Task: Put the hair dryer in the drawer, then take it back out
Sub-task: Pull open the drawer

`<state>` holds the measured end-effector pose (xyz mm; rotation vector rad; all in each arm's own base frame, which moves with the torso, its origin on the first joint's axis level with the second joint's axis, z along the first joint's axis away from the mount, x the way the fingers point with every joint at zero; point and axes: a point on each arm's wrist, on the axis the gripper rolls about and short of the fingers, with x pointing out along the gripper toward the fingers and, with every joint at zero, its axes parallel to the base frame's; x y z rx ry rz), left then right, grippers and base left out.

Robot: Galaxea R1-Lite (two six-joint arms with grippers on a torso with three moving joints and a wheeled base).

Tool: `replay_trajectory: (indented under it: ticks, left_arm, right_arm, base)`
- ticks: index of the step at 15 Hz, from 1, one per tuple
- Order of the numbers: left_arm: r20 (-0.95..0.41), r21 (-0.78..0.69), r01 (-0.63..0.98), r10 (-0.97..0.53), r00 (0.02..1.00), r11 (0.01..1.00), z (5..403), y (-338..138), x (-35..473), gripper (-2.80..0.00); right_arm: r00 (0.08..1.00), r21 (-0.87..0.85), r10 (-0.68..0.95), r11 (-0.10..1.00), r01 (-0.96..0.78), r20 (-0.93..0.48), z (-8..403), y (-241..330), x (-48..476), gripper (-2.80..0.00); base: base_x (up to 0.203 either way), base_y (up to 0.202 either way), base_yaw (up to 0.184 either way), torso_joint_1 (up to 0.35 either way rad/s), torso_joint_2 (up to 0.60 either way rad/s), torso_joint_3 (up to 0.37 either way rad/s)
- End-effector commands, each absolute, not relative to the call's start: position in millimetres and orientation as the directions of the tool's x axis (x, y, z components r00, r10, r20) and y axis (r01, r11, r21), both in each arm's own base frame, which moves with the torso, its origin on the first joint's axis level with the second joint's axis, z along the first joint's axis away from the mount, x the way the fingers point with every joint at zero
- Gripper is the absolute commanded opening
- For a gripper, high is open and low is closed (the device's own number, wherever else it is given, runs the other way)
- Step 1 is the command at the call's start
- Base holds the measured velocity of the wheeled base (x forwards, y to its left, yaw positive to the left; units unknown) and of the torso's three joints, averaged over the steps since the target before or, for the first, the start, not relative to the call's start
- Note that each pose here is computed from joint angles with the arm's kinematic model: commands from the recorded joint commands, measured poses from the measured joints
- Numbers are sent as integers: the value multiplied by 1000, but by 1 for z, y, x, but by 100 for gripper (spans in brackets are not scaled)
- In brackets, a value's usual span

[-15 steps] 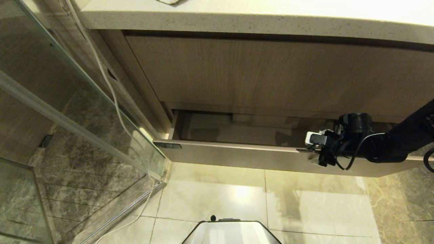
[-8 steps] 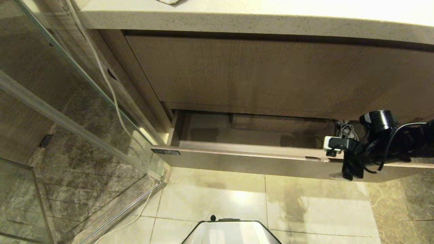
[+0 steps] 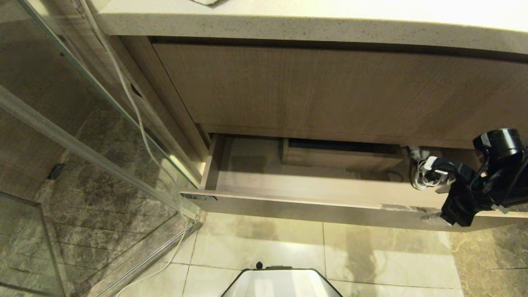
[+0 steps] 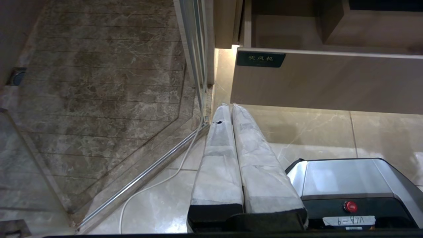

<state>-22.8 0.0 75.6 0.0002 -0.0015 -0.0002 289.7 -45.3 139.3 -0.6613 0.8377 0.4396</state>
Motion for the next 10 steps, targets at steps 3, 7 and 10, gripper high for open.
replay_trajectory:
  ticks: [3, 7, 10]
  left_arm:
    - [2, 0, 0, 0, 1000, 1000, 76, 0, -23, -280]
    - [2, 0, 0, 0, 1000, 1000, 76, 0, -23, -280]
    - [0, 0, 0, 0, 1000, 1000, 75, 0, -23, -280]
  right_arm:
    - [569, -276, 90, 806, -524, -818, 163, -44, 254, -280]
    - [554, -175, 72, 909, -379, -829, 175, -49, 234, -280]
    - [573, -147, 16, 960, -238, -819, 175, -72, 234, -280]
  base:
    - [0, 0, 0, 0, 0, 0]
    - [0, 0, 0, 0, 0, 0]
    - [0, 0, 0, 0, 0, 0]
